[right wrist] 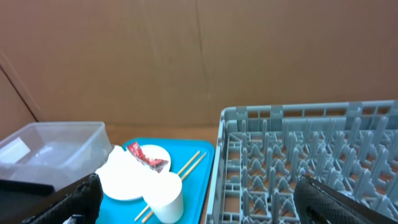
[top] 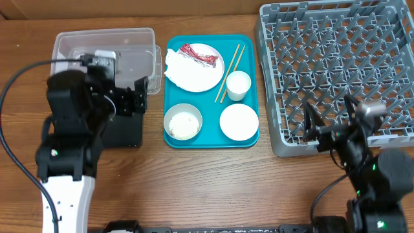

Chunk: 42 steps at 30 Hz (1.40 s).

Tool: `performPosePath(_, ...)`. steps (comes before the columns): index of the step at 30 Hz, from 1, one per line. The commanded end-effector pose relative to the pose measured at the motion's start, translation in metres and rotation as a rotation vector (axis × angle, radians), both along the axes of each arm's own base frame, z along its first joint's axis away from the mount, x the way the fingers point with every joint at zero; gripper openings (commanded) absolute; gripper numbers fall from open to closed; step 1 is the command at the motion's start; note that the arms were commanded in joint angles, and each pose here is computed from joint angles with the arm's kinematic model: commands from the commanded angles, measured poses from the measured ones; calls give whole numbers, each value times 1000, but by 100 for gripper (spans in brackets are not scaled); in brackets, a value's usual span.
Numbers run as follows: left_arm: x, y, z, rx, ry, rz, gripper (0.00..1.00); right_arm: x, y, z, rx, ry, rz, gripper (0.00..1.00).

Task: Sort waste into correct bins and load items into the dishwasher
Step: 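Move the left gripper over the white plate with wrapper and tissue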

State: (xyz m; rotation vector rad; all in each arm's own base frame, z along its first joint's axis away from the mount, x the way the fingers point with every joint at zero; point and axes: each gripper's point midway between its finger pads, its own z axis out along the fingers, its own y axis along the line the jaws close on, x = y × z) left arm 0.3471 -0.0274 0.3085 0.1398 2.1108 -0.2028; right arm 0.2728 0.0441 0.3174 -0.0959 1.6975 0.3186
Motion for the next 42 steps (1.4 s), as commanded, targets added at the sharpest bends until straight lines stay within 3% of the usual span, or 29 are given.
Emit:
performPosePath(1, 9, -6, 20, 29, -1, -56, 100, 11, 3, 21, 2, 35, 16, 100)
performPosePath(9, 23, -8, 7, 24, 227, -75, 100, 33, 18, 31, 31, 313, 102, 100)
performPosePath(13, 33, -16, 21, 28, 224, -96, 100, 36, 29, 45, 60, 407, 169, 100)
performPosePath(17, 38, -19, 38, 38, 164, -103, 100, 42, 34, 60, 74, 418, 202, 100)
performPosePath(27, 44, -20, 28, -10, 203, -78, 100, 39, 49, 59, 117, 441, 298, 100)
performPosePath(31, 48, -33, 24, -36, 206, -141, 100, 39, 49, 58, 118, 447, 298, 100)
performPosePath(38, 84, -77, -21, -56, 287, -196, 100, 43, 48, 51, 112, 470, 289, 100)
performPosePath(42, 110, -94, -65, 8, 356, -92, 100, 45, 48, 38, 120, 524, 286, 100)
